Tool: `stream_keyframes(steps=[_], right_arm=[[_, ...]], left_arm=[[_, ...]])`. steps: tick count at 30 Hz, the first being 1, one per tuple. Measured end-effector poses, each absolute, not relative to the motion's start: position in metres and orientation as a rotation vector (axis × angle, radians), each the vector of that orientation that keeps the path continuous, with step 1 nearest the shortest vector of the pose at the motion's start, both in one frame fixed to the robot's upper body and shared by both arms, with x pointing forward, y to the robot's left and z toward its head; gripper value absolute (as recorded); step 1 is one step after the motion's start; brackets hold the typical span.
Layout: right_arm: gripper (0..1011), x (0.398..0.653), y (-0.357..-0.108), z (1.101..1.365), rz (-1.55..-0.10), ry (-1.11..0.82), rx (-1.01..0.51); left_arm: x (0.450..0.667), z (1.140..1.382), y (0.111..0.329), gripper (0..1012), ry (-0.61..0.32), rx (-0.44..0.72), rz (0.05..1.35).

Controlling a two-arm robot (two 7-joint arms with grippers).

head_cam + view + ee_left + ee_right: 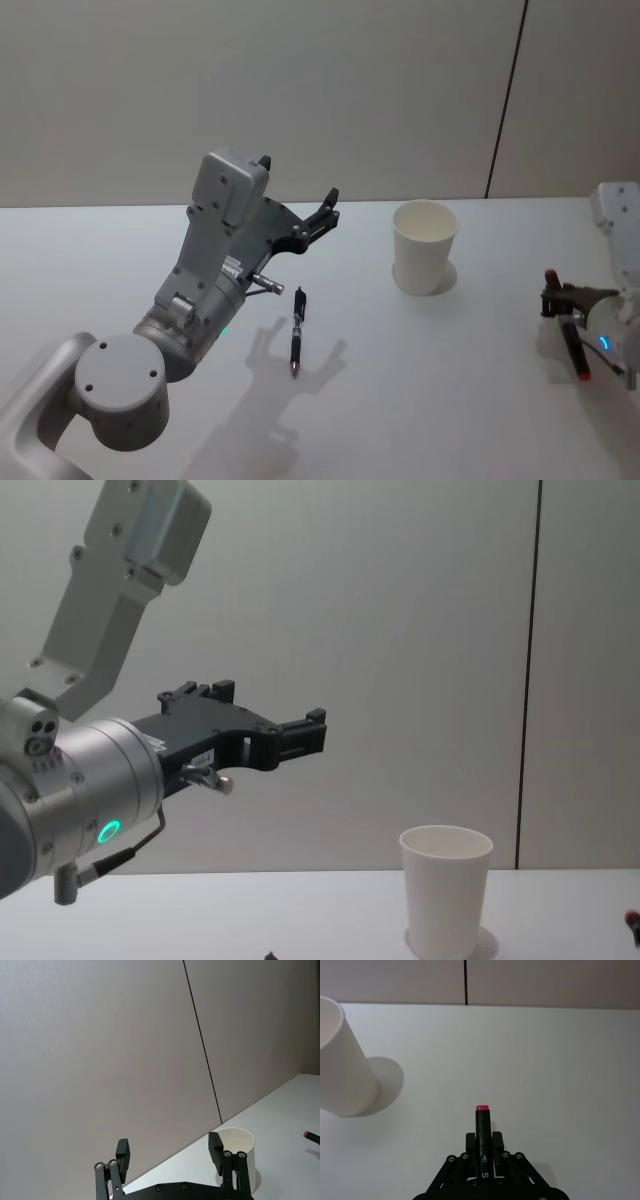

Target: Place the pen into the pen holder.

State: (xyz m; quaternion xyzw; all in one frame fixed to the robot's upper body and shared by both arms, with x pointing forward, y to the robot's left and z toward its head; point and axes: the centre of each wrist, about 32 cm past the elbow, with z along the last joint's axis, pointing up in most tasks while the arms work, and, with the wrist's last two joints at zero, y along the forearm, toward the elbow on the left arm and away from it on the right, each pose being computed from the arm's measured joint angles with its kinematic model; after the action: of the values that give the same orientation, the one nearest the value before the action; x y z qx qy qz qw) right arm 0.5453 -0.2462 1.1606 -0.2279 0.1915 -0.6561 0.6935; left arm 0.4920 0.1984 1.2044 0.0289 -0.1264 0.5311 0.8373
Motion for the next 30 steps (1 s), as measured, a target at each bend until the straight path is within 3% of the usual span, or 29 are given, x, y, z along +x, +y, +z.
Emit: stream_keyframes(steps=[30], right_arm=[[179,0.525,-0.255,1.172,-1.383,0.120,-0.104]], left_arm=[[0.492,1.204,0.198,1003,-0.268,0.061,1.124]])
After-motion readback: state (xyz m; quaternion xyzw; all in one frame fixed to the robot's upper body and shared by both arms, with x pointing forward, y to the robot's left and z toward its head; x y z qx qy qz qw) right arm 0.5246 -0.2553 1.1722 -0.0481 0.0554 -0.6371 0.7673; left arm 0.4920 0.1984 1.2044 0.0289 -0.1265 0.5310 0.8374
